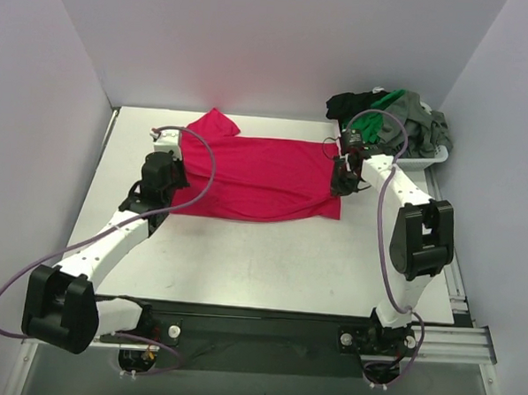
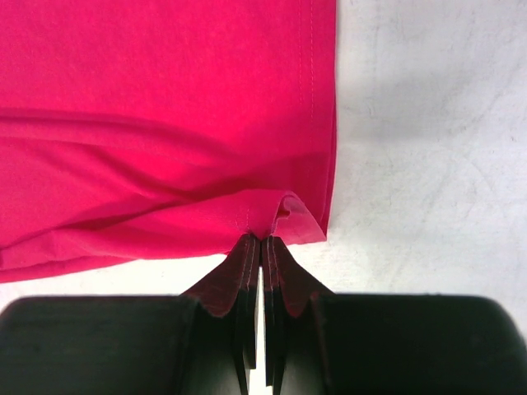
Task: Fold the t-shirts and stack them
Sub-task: Fold the flattened tshirt in 1/3 of the way
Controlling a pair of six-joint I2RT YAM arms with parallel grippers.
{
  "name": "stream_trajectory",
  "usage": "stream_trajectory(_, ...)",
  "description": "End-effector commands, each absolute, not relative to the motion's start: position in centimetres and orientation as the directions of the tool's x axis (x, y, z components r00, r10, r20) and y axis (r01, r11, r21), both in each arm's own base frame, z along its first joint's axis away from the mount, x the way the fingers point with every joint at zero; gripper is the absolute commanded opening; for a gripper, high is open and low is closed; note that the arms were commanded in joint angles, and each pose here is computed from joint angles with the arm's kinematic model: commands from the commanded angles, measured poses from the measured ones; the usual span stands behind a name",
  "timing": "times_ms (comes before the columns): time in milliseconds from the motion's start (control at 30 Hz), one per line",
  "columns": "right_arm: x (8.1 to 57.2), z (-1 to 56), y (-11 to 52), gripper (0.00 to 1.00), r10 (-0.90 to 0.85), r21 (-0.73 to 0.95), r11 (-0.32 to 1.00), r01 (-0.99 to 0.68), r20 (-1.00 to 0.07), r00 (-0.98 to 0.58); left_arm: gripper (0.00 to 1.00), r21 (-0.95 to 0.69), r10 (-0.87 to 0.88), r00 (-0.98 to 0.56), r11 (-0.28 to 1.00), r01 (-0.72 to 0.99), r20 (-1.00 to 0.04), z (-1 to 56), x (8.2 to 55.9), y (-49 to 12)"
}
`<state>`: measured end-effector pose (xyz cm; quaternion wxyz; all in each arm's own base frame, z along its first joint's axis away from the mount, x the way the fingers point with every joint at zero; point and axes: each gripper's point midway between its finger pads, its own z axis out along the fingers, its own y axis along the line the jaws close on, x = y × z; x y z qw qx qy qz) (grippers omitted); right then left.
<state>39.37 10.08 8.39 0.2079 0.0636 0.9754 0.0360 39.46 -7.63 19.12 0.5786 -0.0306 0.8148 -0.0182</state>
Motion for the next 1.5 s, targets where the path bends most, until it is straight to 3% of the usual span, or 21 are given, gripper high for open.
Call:
stream_trajectory(0,37.4,10.0,10.2,0.0,0.118,0.083,0.992,0.092,-0.407,-0.906,0.0,-0.106,-0.111,-0.191,0.994,-0.034,-0.975,24.7,38.5,-6.8)
stream_trajectory(233,34.0,9.9,11.5,0.0,0.07,0.025,0.998,0.065,-0.418,-0.906,0.0,-0.106,-0.115,-0.174,0.993,-0.057,-0.978,26.1,35.8,-5.5)
stream_trajectory(633,28.2,9.3,10.9,0.0,0.044,-0.027,0.998,0.061,-0.433,-0.9,0.0,-0.093,-0.113,-0.279,0.992,-0.082,-0.954,23.1,32.5,-4.5)
stream_trajectory(967,24.0,8.4,10.6,0.0,0.023,-0.047,0.998,0.049,-0.445,-0.895,0.0,-0.098,-0.134,-0.276,0.985,-0.143,-0.952,22.3,29.2,-4.0)
stream_trajectory(1133,22.8,8.2,11.0,0.0,0.007,-0.05,0.998,0.033,-0.451,-0.893,0.0,-0.06,-0.12,-0.259,0.972,-0.226,-0.959,23.4,27.3,-3.0)
stream_trajectory(1467,21.7,8.3,11.0,0.0,-0.008,-0.063,0.998,0.024,-0.467,-0.884,0.0,-0.068,-0.121,-0.239,0.974,-0.218,-0.963,24.1,25.3,-3.8)
